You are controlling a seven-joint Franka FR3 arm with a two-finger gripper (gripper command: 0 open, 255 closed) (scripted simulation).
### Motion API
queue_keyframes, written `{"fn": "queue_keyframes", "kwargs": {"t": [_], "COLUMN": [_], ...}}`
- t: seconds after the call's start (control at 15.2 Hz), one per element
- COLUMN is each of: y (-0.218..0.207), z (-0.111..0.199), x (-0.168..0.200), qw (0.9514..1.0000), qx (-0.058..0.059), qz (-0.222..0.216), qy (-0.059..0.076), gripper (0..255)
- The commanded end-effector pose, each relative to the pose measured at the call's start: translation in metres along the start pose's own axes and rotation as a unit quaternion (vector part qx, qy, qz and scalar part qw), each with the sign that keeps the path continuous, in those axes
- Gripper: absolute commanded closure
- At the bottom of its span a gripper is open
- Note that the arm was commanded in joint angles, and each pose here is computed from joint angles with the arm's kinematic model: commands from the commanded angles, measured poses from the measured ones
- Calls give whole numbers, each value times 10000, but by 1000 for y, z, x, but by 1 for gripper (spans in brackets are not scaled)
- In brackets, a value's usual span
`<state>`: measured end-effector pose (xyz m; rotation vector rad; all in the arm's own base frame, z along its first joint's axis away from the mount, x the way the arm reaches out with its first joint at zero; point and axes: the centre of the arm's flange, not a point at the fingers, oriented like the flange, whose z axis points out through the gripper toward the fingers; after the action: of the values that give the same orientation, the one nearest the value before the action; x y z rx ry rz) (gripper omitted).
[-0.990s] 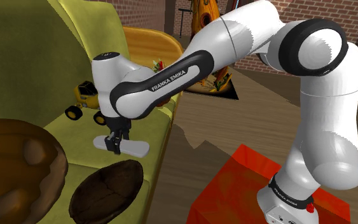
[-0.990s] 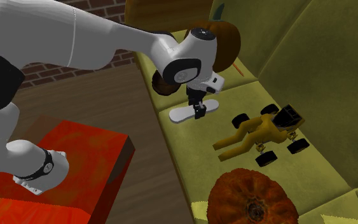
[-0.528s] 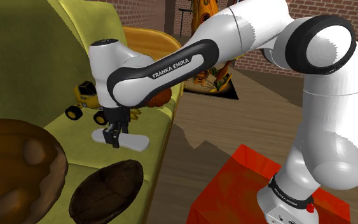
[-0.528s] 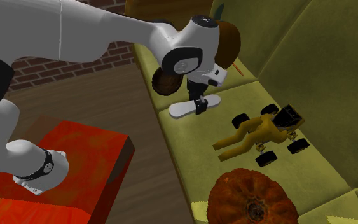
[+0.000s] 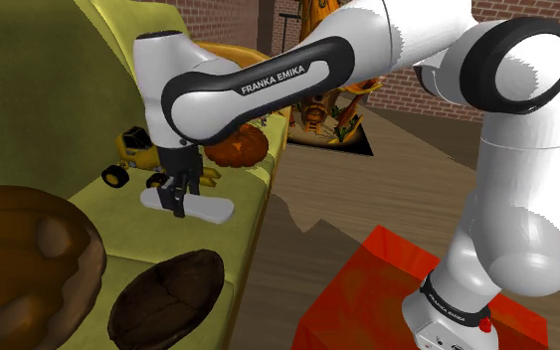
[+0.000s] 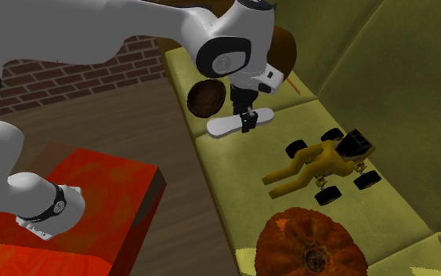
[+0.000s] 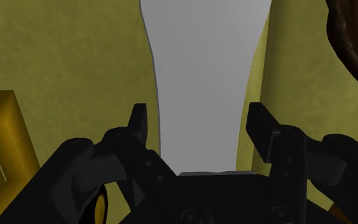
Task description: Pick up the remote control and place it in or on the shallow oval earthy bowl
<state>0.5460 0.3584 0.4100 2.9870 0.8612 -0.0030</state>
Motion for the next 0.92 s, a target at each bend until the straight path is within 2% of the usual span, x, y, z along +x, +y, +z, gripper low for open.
{"fn": "queue_keyframes", "kwargs": {"t": [0.0,0.86], "y": [1,3], "z": [-10,-79], "x": [0,-1], "qw": [10000,10000], "qx": [-1,-1], "qz": [0,0], "qy": [0,0], "gripper": [255,255]}}
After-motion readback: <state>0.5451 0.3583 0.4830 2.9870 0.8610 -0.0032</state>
